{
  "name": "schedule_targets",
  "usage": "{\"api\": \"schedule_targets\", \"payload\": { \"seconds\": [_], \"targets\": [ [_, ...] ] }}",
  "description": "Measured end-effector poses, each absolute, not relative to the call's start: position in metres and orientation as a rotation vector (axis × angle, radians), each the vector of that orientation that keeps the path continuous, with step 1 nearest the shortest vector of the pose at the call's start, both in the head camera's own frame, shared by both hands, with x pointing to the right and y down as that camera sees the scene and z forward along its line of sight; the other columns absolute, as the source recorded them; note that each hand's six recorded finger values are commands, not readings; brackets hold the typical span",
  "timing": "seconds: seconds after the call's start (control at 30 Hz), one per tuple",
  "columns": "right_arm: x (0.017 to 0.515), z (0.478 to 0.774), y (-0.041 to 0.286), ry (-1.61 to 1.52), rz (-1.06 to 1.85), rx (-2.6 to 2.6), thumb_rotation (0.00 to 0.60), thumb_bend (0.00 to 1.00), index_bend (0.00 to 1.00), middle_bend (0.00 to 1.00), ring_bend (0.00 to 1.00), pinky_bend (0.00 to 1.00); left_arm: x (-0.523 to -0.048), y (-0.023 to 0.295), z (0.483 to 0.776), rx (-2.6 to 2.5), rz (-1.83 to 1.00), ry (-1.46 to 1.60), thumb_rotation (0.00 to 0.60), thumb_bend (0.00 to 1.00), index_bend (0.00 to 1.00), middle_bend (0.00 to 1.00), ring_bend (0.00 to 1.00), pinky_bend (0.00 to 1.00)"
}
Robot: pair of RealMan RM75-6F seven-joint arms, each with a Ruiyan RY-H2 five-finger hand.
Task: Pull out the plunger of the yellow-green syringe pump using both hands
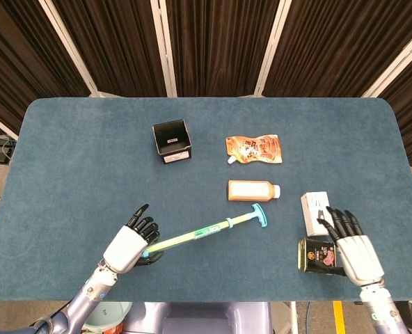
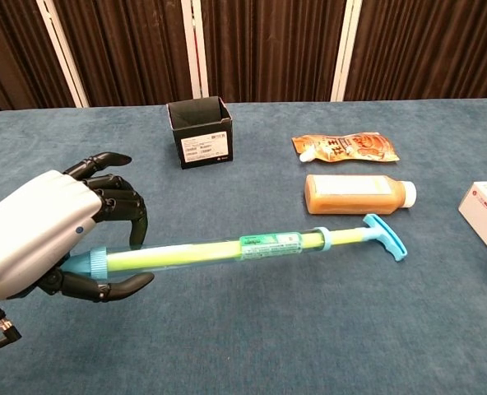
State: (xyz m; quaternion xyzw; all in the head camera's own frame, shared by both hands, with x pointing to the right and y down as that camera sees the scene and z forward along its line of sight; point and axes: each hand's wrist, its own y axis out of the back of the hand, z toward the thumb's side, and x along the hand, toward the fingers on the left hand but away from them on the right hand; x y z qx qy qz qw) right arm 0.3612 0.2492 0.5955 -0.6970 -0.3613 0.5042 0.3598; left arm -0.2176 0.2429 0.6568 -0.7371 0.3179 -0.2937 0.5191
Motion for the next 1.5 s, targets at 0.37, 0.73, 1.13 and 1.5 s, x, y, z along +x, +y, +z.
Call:
{"api": "schedule_targets", "payload": {
  "seconds": [0.37,0.73,1.13,1.5],
  "targets": [
    [0.338,0.604,0.251,-0.931,1.264,-1.884,0.6,0.04,0.25,0.0,0.0,0.02,-0.214,0.248,0.631,-1.794,-0.488,0.838,0.6,0.5,0.72,0.59,0.44,0.15],
    [0.327,0.601,0.252,-0.953,1.19,-1.997,0.6,0.04,0.25,0.0,0.0,0.02,-0.208,0.249,0.622,-1.823,-0.36,0.881,0.6,0.49,0.72,0.59,0.44,0.15],
    [0.318,0.598,0.255,-0.95,1.137,-2.041,0.6,0.13,0.27,0.01,0.0,0.02,-0.196,0.252,0.62,-1.846,-0.272,0.886,0.6,0.49,0.72,0.59,0.45,0.15],
    [0.315,0.595,0.258,-0.996,1.062,-2.137,0.6,0.22,0.34,0.04,0.0,0.02,-0.193,0.248,0.62,-1.868,-0.198,0.893,0.6,0.49,0.72,0.59,0.46,0.15]
  ]
}}
